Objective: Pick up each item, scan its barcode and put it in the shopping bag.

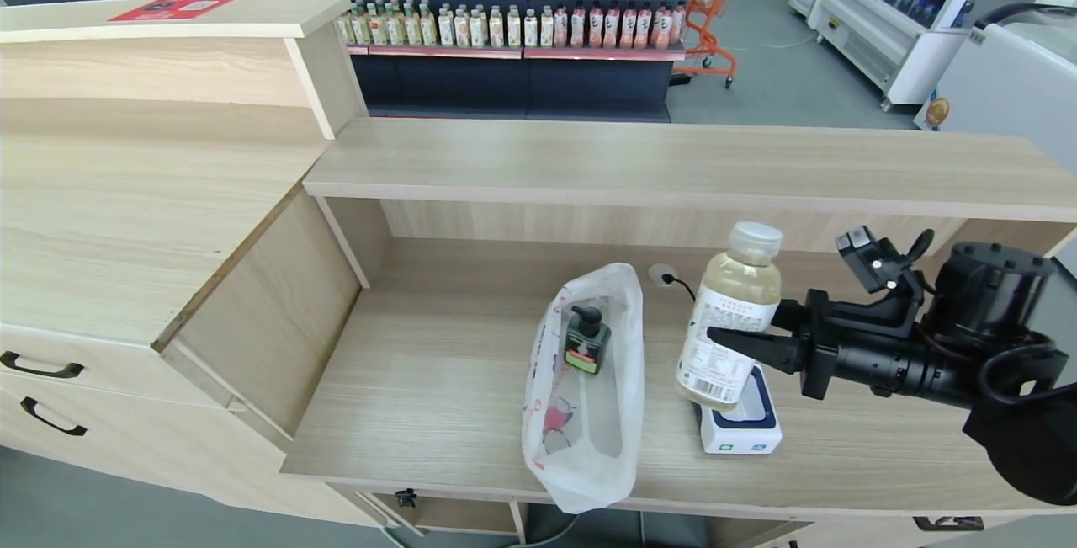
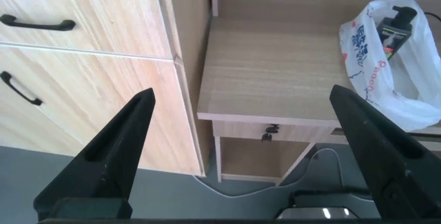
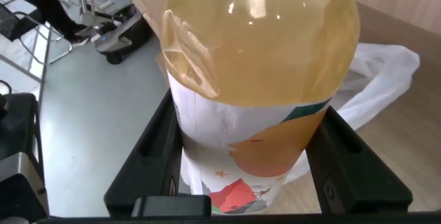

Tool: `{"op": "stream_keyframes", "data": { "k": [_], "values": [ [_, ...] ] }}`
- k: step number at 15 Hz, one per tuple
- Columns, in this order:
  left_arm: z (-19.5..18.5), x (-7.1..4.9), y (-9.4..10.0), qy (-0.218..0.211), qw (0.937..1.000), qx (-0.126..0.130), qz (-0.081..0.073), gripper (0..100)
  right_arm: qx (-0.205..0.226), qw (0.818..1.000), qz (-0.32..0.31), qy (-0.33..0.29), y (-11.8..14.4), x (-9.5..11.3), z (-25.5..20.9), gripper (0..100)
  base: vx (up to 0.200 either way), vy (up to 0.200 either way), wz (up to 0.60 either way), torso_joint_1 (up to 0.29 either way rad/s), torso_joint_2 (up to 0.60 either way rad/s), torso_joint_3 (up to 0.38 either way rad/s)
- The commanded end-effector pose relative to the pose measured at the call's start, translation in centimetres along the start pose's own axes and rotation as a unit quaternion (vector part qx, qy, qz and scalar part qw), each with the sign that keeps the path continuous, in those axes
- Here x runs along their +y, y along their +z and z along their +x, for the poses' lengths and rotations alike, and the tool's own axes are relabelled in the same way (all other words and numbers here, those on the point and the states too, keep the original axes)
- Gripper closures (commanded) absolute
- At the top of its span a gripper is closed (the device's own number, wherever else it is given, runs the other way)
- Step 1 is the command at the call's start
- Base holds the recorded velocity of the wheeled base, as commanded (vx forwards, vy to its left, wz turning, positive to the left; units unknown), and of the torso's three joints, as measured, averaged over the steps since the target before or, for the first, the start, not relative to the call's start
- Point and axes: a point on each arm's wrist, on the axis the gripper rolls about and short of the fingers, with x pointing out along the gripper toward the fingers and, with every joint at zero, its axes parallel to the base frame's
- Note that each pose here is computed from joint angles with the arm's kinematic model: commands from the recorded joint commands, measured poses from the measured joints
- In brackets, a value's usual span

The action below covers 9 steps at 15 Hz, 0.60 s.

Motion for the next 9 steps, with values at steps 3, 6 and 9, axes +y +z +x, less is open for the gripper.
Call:
{"op": "stream_keyframes", "data": {
  "k": [3, 6, 9],
  "values": [
    [0.0, 0.0, 0.0, 0.000, 1.0000, 0.000, 0.000, 0, 0.016, 1.000, 0.020, 0.016, -1.5, -0.6, 2.7, 100, 0.000, 0.000, 0.00, 0.000, 0.00, 0.000],
    [0.0, 0.0, 0.0, 0.000, 1.0000, 0.000, 0.000, 0, 0.037, 0.998, 0.043, 0.023, -3.3, -0.6, 3.3, 100, 0.000, 0.000, 0.00, 0.000, 0.00, 0.000],
    [0.0, 0.0, 0.0, 0.000, 1.0000, 0.000, 0.000, 0, 0.059, 0.996, 0.065, 0.028, -5.5, -1.0, 4.4, 100, 0.000, 0.000, 0.00, 0.000, 0.00, 0.000]
  ]
}}
